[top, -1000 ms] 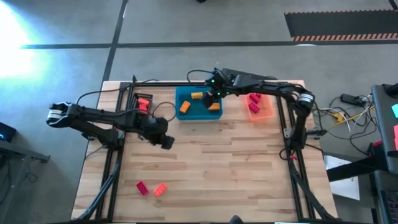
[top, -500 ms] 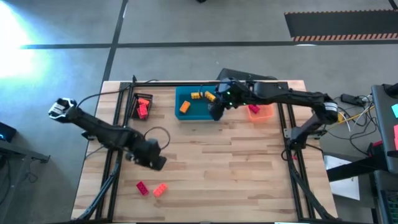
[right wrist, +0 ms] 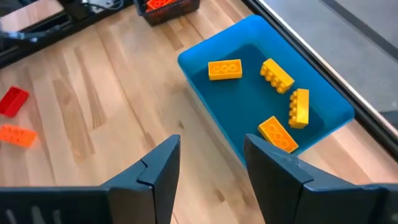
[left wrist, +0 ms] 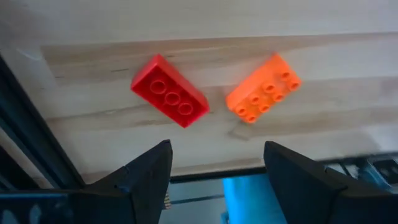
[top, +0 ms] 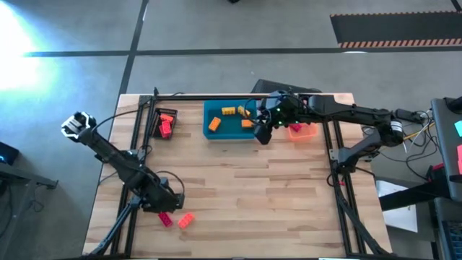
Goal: Sort & place blocks by color
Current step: Put the red game piece into the orange bin
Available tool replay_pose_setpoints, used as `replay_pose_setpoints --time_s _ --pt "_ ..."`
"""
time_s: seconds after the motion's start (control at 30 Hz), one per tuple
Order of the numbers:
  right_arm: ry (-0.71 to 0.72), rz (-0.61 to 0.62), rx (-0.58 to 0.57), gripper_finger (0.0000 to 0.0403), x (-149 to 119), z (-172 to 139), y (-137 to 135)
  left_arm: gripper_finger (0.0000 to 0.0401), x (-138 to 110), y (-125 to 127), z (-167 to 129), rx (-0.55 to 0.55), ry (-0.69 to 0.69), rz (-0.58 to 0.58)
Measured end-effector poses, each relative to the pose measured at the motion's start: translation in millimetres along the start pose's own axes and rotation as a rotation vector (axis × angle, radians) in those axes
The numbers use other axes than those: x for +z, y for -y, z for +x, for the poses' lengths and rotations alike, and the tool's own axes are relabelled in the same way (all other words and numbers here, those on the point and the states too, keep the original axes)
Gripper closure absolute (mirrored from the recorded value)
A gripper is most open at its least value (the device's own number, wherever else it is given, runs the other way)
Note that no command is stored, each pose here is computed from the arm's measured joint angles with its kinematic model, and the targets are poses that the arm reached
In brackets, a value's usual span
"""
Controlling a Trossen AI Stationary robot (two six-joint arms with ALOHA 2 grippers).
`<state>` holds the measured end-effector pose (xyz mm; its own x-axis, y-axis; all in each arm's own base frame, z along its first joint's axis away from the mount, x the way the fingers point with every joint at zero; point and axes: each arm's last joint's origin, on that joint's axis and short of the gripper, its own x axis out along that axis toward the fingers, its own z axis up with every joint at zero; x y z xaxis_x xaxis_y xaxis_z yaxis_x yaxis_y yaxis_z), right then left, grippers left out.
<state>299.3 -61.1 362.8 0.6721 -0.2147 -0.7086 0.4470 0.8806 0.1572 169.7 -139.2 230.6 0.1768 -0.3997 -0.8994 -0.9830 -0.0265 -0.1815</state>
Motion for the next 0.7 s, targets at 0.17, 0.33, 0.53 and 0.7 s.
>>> replay_pose_setpoints --time_s 0.17,0.33,0.53,0.7 --pt "0.009 -0.012 0.003 0.0237 0 -6 1 0.0163 -1 1 10 0.035 0.024 -0.011" --pt "0.042 -0.009 -0.062 0.0236 1 -6 3 0.0163 1 1 16 0.054 0.040 -0.017" --pt "0.134 -0.019 -0.112 0.0238 7 14 1 0.0163 9 -6 24 0.086 0.068 -0.028" --pt "0.152 -0.022 0.043 0.0239 14 14 -6 0.0163 5 -2 24 0.048 0.029 -0.067"
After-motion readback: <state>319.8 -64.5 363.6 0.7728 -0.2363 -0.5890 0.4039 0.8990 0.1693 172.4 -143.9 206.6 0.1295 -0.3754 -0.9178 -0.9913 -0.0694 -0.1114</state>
